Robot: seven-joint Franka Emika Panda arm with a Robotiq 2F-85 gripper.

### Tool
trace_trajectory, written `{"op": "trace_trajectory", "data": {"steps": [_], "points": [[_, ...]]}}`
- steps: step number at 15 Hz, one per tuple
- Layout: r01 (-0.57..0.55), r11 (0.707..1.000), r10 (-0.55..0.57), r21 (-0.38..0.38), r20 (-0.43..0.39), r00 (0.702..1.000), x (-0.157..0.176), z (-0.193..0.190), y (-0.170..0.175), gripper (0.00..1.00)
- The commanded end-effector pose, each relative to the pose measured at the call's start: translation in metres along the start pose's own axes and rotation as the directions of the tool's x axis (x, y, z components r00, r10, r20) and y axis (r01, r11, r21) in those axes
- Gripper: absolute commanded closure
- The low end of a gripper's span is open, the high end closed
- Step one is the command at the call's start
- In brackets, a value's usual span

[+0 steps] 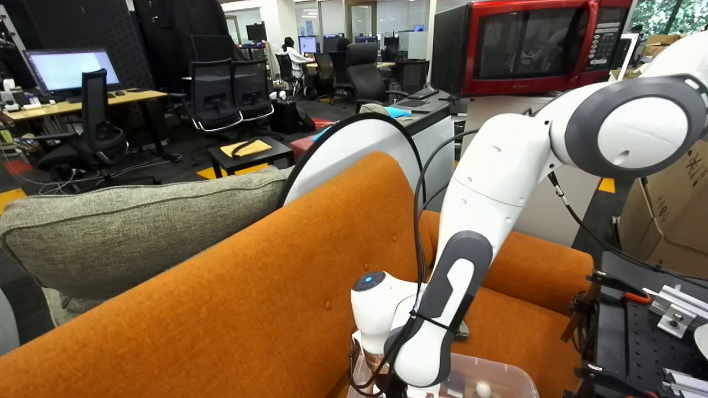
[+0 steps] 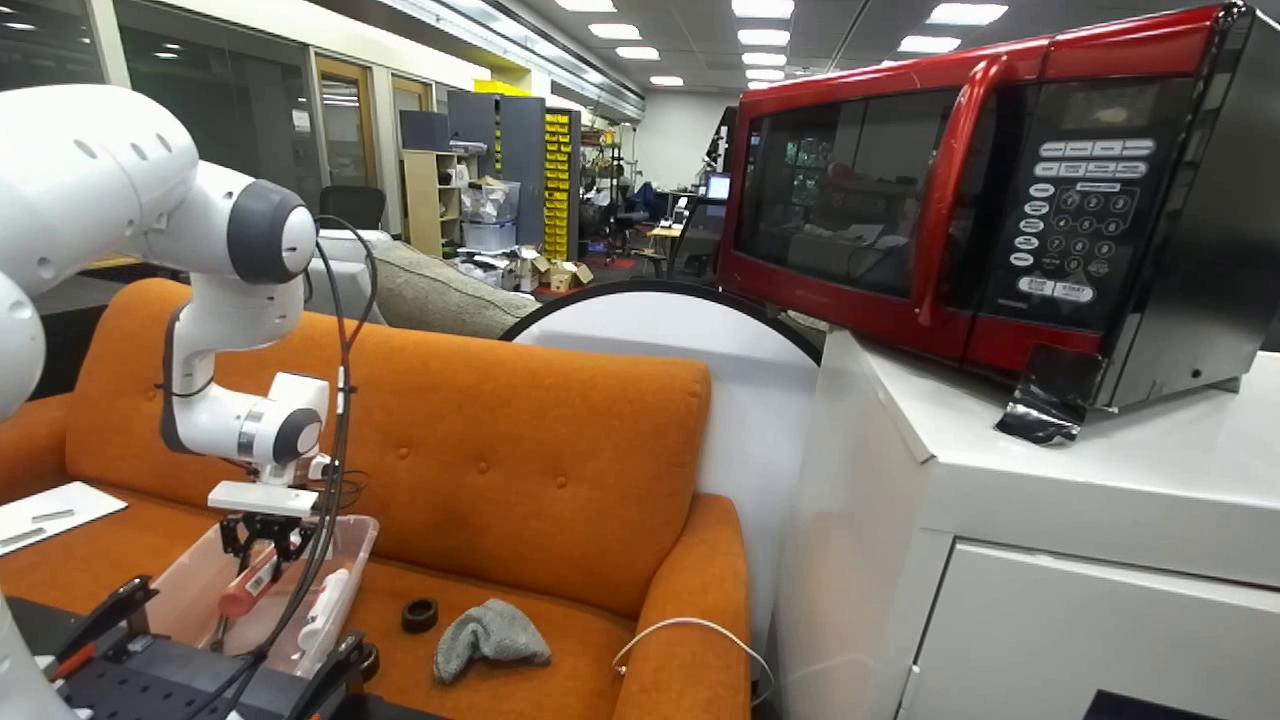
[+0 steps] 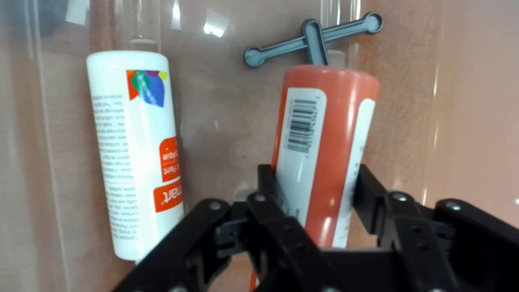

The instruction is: Remove the bottle from the storage box and put it on the grey towel

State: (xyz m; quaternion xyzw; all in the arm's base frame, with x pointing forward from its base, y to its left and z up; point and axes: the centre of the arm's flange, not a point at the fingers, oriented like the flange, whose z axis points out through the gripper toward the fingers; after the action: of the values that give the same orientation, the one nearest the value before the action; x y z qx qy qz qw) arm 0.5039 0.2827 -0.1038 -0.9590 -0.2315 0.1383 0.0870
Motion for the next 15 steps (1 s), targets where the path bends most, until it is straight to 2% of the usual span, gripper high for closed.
{"op": "trace_trajectory", "data": {"steps": [1, 3, 7, 10, 15], "points": [[-0.089, 0.989, 0.082, -0.116, -0.064, 0.995, -0.024, -0.036, 0.002, 0.75], [-0.164, 0.972, 0.146, -0.171, -0.110, 0.983, -0.031, -0.051, 0.010, 0.75], [-0.278, 0.932, 0.234, -0.231, -0.201, 0.951, -0.047, -0.077, 0.017, 0.75], [-0.368, 0.889, 0.300, -0.272, -0.260, 0.918, -0.060, -0.091, 0.021, 0.75], [-0.528, 0.790, 0.430, -0.311, -0.332, 0.839, -0.080, -0.103, 0.045, 0.75]]}}
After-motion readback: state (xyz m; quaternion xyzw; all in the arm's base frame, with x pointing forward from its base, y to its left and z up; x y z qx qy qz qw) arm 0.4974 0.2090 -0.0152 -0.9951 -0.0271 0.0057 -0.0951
